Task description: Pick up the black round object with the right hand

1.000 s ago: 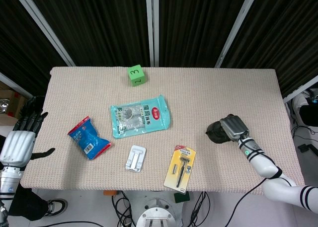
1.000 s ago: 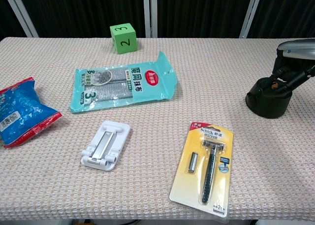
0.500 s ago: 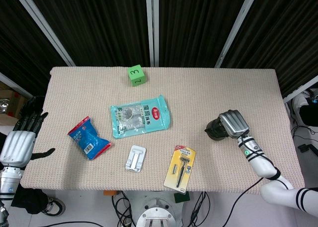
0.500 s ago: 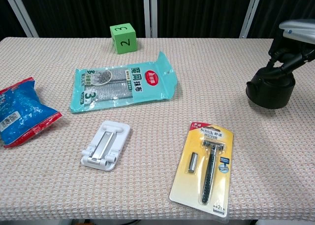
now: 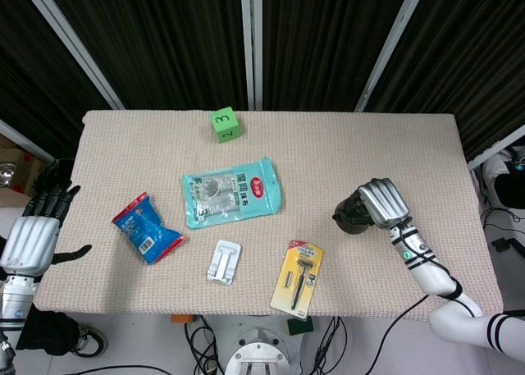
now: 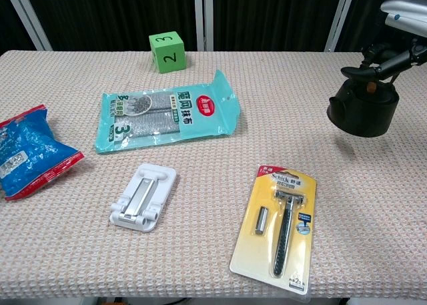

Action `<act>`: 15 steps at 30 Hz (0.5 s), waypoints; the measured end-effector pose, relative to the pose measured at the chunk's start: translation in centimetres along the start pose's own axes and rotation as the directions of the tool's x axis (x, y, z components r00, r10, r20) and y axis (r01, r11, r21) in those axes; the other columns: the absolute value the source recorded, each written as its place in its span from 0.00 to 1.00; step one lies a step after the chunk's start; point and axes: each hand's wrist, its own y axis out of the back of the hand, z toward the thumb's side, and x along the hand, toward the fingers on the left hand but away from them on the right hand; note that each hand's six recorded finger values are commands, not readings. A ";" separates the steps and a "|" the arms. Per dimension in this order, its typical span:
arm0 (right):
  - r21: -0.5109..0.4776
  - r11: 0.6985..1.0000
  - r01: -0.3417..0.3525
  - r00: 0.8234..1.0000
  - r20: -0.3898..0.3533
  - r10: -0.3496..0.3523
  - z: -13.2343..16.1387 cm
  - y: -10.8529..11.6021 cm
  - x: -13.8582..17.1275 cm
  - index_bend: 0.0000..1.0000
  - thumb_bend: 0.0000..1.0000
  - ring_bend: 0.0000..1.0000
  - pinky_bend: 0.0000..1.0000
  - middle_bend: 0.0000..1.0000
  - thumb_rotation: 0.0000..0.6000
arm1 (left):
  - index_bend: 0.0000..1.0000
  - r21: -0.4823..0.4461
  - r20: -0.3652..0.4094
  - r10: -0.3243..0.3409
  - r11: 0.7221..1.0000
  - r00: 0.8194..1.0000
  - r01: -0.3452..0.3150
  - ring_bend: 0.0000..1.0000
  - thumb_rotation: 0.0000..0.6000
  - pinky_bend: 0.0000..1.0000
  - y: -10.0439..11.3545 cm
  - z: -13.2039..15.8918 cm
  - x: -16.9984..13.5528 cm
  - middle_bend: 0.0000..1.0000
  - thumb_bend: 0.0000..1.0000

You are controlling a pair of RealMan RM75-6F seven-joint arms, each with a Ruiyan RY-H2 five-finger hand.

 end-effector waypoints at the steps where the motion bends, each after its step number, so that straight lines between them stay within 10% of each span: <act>1: 0.001 1.000 0.005 1.000 -0.005 -0.005 0.2 0.1 0.0 1.00 0.34 1.00 0.64 1.00 0.63 | 0.06 0.000 0.000 0.000 1.000 1.000 0.000 0.02 0.87 0.13 0.0 0.0 0.0 0.02 0.00; 15: -0.005 1.000 0.031 0.999 -0.030 -0.031 0.8 0.5 -0.1 1.00 0.46 1.00 0.65 1.00 0.64 | 0.06 -0.001 0.000 0.003 1.000 1.000 -0.003 0.02 0.87 0.13 0.1 0.0 -0.1 0.02 0.00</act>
